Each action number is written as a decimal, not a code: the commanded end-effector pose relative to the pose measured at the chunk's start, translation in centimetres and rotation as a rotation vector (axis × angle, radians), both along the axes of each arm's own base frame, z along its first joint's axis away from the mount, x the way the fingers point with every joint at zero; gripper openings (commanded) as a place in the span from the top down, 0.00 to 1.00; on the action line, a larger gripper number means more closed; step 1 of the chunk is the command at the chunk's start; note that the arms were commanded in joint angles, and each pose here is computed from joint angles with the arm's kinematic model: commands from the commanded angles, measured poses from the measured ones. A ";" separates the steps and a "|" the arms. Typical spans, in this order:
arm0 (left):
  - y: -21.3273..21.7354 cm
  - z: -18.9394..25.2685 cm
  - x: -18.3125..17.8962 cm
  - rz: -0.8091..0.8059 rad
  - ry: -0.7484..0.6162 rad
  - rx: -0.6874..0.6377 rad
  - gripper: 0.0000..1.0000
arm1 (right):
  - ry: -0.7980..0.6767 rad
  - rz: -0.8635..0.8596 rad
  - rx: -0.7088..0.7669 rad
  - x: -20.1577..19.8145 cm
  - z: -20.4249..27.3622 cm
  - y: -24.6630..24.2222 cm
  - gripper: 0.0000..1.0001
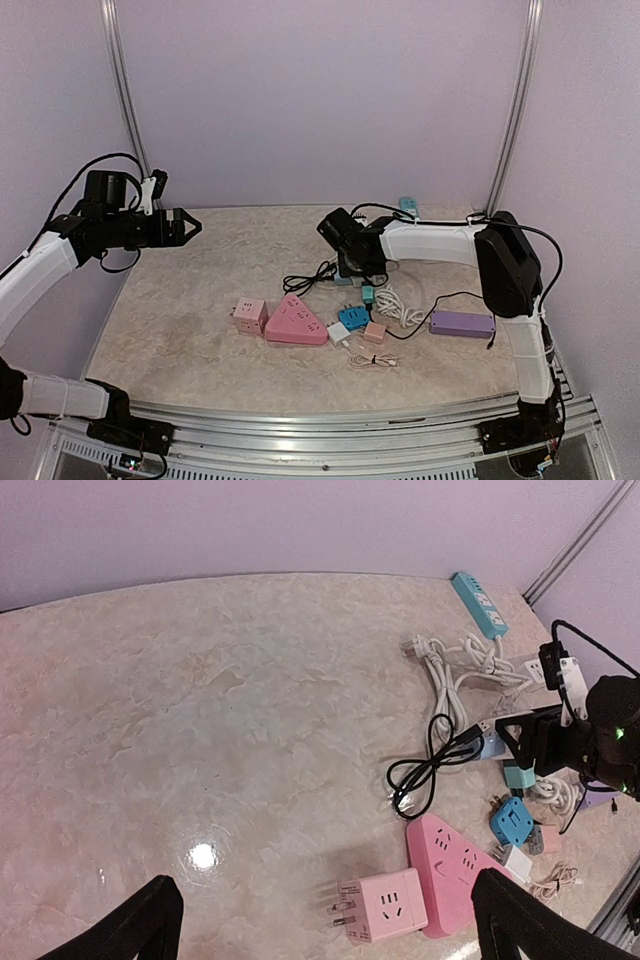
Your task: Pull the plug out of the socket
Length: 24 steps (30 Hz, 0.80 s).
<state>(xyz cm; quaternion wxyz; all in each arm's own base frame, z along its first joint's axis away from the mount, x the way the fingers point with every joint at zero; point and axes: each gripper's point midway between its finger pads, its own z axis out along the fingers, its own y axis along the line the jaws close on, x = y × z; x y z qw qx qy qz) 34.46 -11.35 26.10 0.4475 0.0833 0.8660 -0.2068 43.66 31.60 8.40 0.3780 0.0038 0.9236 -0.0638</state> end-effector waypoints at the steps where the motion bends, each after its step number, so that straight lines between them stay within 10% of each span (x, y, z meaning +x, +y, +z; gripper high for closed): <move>1: 0.0 -0.5 -0.2 -0.005 0.000 0.017 0.01 | -0.119 -0.032 0.011 0.3 5.2 -0.9 1.00; 11: -2.5 1.5 -0.8 -0.116 -0.065 -0.036 0.01 | -0.328 0.153 0.237 -2.1 14.3 -0.8 1.00; 24: -17.1 8.6 -3.1 -0.553 -0.113 -0.186 0.01 | -0.547 0.514 0.342 -10.0 23.2 1.4 1.00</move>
